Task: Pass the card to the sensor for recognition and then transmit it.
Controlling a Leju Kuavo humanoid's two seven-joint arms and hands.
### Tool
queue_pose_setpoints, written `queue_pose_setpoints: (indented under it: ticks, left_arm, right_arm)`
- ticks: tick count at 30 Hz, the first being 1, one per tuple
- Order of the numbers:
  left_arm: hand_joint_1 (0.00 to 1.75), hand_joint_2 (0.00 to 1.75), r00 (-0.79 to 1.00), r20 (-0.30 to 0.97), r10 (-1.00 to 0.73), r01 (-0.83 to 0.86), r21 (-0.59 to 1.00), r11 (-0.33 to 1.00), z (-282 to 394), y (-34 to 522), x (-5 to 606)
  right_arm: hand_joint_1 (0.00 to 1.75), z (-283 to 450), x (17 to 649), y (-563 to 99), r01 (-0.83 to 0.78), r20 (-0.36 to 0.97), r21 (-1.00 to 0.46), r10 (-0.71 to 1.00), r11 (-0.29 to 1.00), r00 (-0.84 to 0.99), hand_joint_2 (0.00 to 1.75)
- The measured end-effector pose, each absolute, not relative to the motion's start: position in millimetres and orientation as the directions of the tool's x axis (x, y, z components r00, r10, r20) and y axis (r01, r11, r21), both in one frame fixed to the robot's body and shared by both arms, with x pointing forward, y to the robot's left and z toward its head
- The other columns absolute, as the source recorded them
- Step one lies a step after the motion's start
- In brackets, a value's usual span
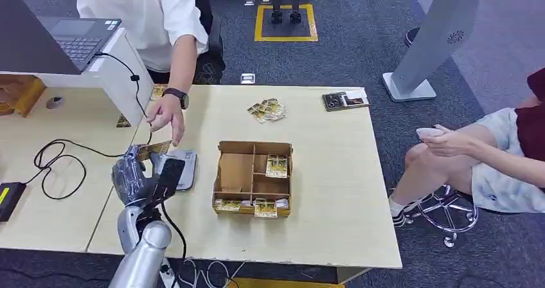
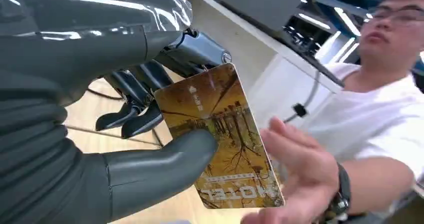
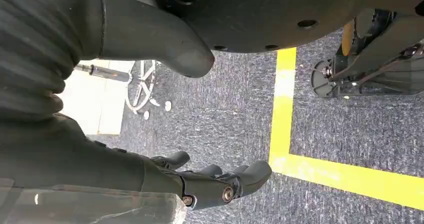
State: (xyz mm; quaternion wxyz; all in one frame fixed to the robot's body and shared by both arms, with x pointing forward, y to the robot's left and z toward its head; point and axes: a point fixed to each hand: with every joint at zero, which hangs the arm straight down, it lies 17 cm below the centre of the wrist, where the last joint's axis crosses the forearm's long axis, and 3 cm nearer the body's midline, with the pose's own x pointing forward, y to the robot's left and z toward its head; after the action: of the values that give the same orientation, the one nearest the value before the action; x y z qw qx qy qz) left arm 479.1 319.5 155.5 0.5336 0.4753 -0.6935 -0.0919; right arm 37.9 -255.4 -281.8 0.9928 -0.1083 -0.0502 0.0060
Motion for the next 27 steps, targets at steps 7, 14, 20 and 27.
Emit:
queue_pose_setpoints:
  ticks: [7, 14, 20, 27]
  left_arm:
    - [1.75, 1.75, -0.012, 0.598, -0.802, -0.541, 0.671, 0.508, 175.4, 290.4, 496.7]
    - [1.75, 1.75, -0.017, 0.556, -0.831, -0.531, 0.7, 0.478, 186.4, 279.8, 512.4]
    - [1.75, 1.75, -0.013, 0.545, -0.838, -0.513, 0.716, 0.474, 181.2, 276.2, 516.9]
    - [0.0, 1.75, -0.02, 0.538, -0.843, -0.493, 0.728, 0.476, 172.6, 271.4, 517.2]
  right_arm:
    - [0.0, -281.6, 39.2, -255.5, -0.018, 0.101, -0.218, 0.041, 0.976, 0.994, 1.75]
    - [0.0, -281.6, 40.0, -255.7, -0.017, 0.103, -0.219, 0.04, 0.976, 0.994, 1.75]
    - [0.0, -281.5, 40.5, -255.9, -0.014, 0.107, -0.22, 0.039, 0.975, 0.994, 1.75]
    - [0.0, -281.5, 40.5, -255.8, -0.01, 0.107, -0.22, 0.035, 0.975, 0.994, 1.75]
